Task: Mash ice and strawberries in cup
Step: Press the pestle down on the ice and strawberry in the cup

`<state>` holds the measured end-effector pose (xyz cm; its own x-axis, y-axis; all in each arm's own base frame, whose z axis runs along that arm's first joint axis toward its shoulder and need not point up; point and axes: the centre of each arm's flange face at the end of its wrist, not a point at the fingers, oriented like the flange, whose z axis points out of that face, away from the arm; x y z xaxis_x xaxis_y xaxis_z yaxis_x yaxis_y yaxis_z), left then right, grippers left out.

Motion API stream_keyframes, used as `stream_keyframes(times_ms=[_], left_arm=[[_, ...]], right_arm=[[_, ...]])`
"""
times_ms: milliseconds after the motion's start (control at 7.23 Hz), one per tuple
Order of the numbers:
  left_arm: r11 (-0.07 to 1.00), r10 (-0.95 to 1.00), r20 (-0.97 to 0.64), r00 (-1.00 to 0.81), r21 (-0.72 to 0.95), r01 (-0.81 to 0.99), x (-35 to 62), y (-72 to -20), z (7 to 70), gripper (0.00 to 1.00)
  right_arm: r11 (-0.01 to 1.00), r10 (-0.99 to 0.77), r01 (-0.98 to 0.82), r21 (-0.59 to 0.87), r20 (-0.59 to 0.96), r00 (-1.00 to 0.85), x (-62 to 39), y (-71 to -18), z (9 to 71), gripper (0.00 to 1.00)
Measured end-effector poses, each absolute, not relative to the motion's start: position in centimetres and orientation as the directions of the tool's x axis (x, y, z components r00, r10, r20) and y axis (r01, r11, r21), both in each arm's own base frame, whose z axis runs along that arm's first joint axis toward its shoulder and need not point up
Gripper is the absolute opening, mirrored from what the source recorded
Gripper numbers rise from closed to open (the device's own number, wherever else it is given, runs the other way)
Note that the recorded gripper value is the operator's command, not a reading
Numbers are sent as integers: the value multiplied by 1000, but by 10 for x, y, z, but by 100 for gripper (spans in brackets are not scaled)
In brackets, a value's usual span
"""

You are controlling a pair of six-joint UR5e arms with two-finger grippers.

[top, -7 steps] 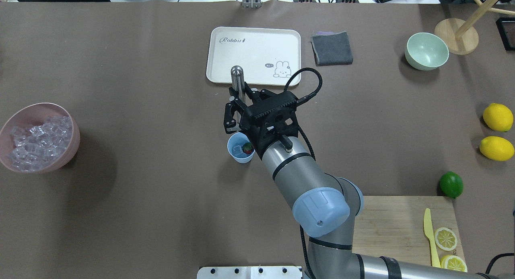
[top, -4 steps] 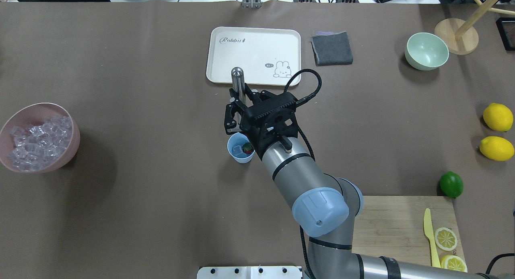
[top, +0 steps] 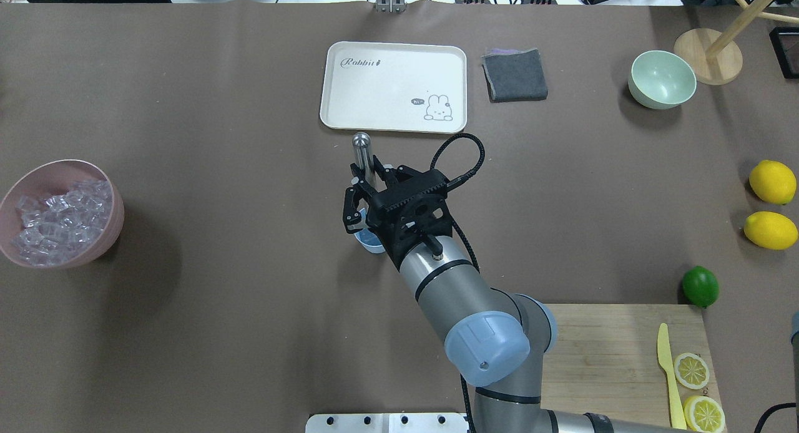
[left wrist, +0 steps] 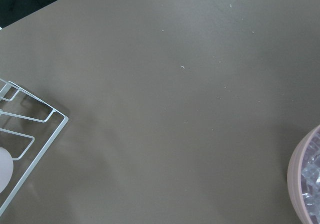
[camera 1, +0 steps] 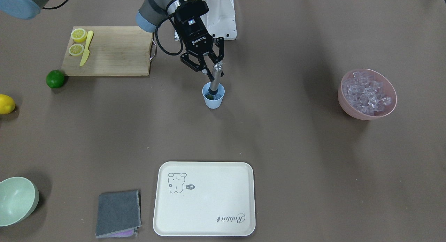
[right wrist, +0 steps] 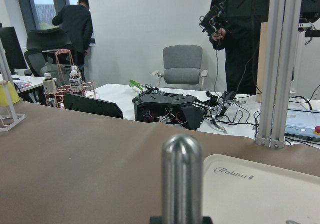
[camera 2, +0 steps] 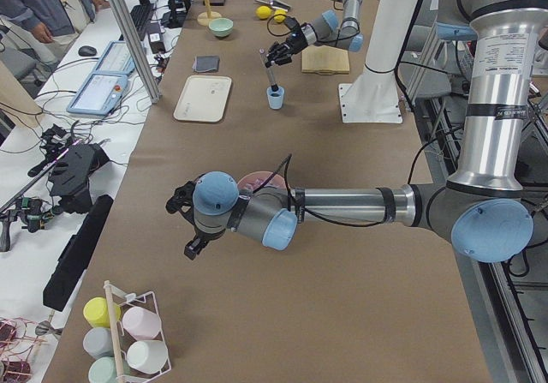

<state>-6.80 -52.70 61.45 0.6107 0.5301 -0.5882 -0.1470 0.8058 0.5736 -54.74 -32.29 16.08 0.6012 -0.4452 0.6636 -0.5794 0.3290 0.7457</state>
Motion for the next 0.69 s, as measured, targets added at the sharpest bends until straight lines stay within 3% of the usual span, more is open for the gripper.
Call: stream_keyframes(times_ms=[691], left_arm=[[809, 527, -590, 611, 570, -147, -68, -525, 617, 97]], right_arm=[[342, -452, -561, 754, 655, 605, -561, -313, 171, 0]])
